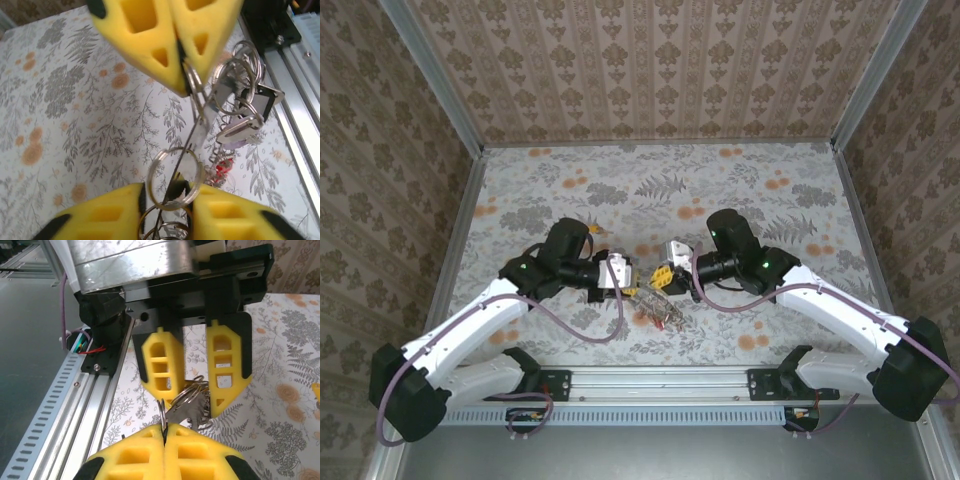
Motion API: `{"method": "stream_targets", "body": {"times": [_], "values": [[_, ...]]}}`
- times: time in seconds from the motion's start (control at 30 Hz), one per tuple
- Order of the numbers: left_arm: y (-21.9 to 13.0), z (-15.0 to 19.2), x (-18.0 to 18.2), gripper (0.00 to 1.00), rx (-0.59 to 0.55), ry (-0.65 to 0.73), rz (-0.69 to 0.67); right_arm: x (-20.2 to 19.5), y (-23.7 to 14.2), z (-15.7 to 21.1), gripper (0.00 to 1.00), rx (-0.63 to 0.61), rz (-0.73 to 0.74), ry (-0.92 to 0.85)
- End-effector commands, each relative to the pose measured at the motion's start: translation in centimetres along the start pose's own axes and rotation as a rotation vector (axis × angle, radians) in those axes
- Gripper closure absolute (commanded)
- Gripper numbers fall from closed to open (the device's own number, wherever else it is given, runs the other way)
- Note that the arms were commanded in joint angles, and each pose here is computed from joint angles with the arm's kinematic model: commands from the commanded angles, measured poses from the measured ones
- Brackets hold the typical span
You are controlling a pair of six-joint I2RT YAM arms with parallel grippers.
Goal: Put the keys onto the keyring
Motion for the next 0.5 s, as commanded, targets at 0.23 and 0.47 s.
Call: {"method": "stream_targets", "body": {"times": [0.23, 0.47], "values": [[-0.8, -2.1, -0.1, 1.0, -0.083, 0.074, 0.073, 0.5, -0.3, -1.1, 1.0, 0.014, -0.07, -0.07], [-1.2, -3.0, 0.2, 1.0, -0.123, 0.086, 0.103, 1.2, -0.2, -0.6, 1.0, 0.083, -0.117, -0.123]]}}
Point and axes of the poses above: each hand's point on the last joint's axis, 136 mm out from that joint toward the fingers, its own y axis out along the fingers, its own x axis along the line the jaws close on, z = x × y, the point moved 7 cm from there along -y, back along the fingers, and after that the axes turned 8 degrees about y, right-handed, at the moved point
